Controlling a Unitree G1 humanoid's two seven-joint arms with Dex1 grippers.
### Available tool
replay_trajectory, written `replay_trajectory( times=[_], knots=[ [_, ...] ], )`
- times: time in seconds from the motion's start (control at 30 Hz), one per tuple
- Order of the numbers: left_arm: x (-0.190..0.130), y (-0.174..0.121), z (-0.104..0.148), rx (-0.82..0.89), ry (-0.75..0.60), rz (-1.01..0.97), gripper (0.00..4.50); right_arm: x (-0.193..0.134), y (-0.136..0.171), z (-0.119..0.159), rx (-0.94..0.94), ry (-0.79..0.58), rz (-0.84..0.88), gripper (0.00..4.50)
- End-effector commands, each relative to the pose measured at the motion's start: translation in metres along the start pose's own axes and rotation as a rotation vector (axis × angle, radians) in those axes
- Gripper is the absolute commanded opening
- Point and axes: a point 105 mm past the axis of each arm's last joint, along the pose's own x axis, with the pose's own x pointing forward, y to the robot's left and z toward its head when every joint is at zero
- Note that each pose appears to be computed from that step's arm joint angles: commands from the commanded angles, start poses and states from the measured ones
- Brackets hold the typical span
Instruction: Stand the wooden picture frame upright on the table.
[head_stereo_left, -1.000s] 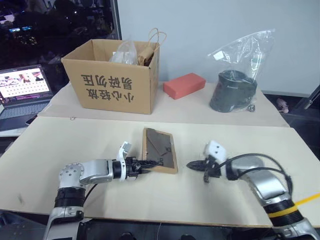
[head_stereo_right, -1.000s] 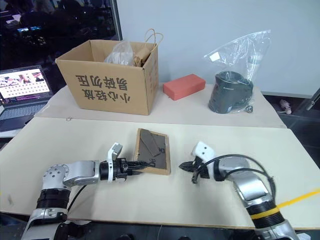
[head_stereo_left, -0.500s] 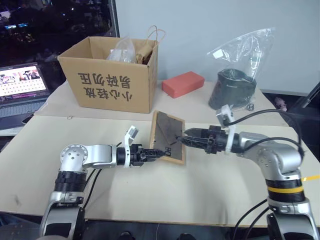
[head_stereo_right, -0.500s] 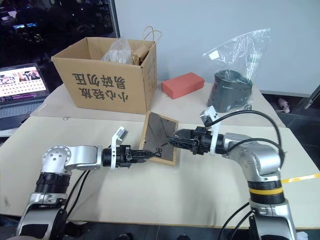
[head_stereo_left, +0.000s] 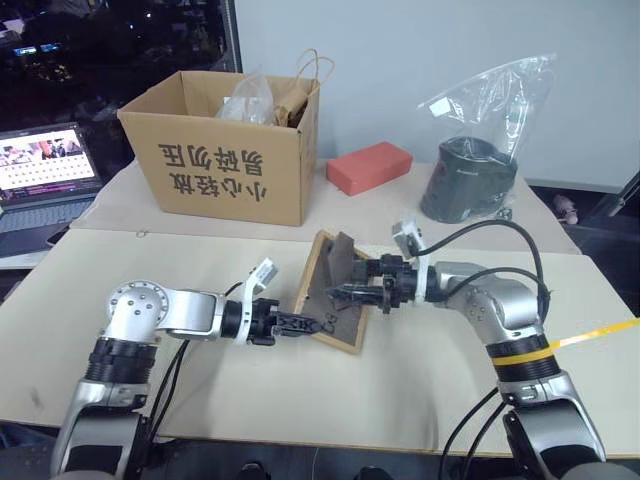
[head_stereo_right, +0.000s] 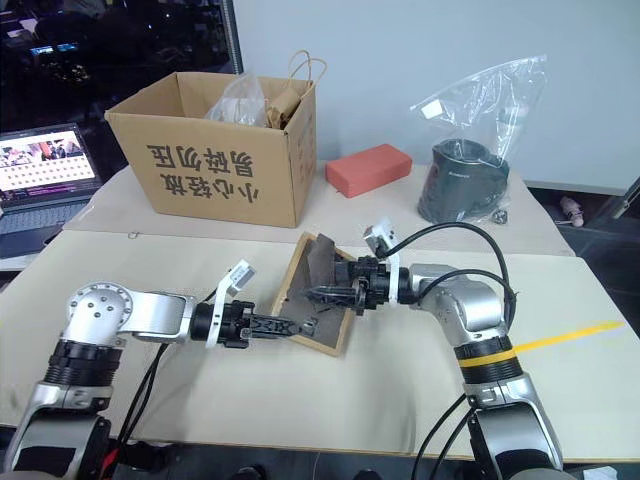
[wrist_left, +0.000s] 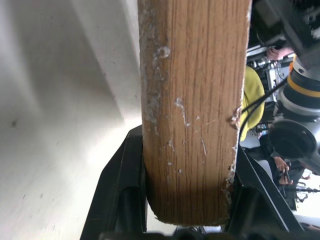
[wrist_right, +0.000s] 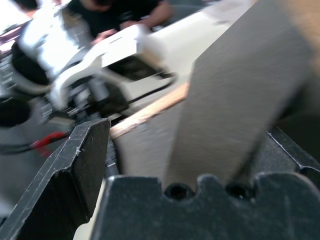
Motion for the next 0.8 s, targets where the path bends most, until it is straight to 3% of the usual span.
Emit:
replay_trajectory(
  times=[0.03, 0.47, 0.63, 0.8],
  knots=[
    [-0.017, -0.010, 0.015, 0.021, -0.051, -0.053, 1.19, -0.006, 0.009, 0.010, -0.064, -0.021, 0.028, 4.45],
    [-0.020, -0.011, 0.018, 0.013, -0.014, -0.077, 1.19, -0.017, 0.001, 0.012, -0.230, 0.019, -0.099, 4.45],
    [-0.028, -0.015, 0.027, 0.000, -0.040, -0.110, 1.19, -0.062, -0.014, 0.011, -0.324, 0.073, -0.295, 4.45],
    [-0.032, -0.012, 0.027, -0.036, -0.050, -0.131, 1.19, -0.088, -0.007, 0.000, -0.351, 0.098, -0.364, 4.45]
  ],
)
